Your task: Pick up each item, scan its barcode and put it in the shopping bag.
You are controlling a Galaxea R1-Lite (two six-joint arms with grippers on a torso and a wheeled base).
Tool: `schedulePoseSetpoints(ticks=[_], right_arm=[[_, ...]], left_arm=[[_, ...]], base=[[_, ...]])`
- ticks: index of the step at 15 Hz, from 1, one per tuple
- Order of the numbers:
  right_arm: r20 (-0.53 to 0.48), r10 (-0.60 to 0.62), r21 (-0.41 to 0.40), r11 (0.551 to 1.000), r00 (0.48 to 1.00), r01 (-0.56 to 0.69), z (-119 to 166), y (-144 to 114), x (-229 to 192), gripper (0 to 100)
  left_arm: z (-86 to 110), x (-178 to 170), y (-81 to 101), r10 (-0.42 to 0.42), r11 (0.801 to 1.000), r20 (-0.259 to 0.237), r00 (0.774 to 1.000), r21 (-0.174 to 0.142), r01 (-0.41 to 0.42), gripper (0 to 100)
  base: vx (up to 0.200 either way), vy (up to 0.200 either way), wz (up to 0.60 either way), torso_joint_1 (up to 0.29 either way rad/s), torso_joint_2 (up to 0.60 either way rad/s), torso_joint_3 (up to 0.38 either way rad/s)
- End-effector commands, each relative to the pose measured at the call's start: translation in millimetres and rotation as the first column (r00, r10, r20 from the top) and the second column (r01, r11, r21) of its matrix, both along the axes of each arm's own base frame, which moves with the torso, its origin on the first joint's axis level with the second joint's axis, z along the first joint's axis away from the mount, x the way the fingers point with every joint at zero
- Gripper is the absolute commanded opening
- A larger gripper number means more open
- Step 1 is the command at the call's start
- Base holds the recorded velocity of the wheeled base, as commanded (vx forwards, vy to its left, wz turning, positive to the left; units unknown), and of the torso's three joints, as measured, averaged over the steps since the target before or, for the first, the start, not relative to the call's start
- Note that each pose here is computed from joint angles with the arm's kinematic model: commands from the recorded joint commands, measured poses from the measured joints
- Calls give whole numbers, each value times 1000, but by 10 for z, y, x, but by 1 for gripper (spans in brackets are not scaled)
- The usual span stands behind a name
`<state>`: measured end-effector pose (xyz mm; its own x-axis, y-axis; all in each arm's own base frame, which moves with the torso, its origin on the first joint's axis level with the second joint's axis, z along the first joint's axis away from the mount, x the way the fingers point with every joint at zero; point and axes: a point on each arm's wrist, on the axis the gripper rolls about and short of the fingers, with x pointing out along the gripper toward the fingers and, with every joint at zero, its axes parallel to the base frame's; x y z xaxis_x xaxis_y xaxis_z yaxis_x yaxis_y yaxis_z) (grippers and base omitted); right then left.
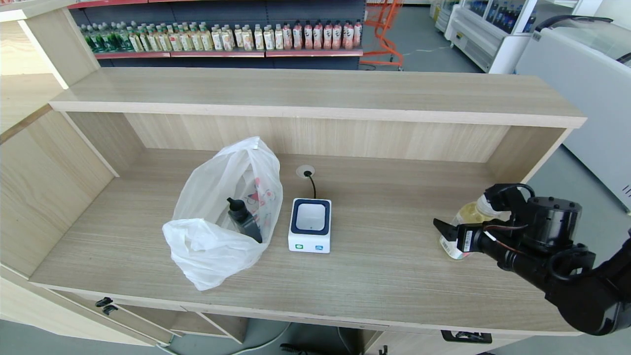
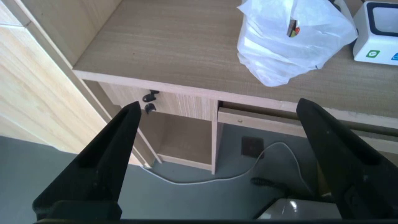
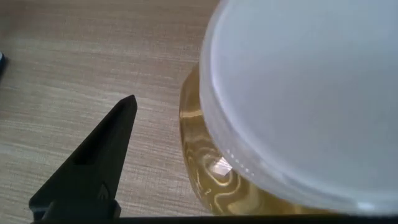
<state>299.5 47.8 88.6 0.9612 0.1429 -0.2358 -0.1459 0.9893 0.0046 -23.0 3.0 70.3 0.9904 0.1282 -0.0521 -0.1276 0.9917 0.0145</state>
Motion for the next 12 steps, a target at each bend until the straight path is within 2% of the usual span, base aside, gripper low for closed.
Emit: schedulePoseSetpoints(ticks=[1,2,3,7,10,12], right_arm=[[-3,43,2,999,999,-43,-108,22,70,100],[13,75,8,997,997,-75,-117,32,85,100],[17,83,-5,997,996,-83,-131,30,96,0],[55,95,-65,994,994,-91,-101,29,179,0],[89,118,-143,984,989,-105,-35,30,181,0],[117,175,-129,979,978,-160,97,29,117,0]], left_arm=[[0,0,0,0,1000,0,1000,0,0,100],[0,0,0,0,1000,0,1000,0,0,100],[0,0,0,0,1000,0,1000,0,0,100],[0,0,0,0,1000,0,1000,0,0,100],[0,0,0,0,1000,0,1000,0,0,100],[0,0,0,0,1000,0,1000,0,0,100]], base=[[0,0,0,0,0,0],[0,0,0,0,0,0],[0,0,0,0,0,0],[0,0,0,0,0,0],[0,0,0,0,0,0],[0,0,0,0,0,0]])
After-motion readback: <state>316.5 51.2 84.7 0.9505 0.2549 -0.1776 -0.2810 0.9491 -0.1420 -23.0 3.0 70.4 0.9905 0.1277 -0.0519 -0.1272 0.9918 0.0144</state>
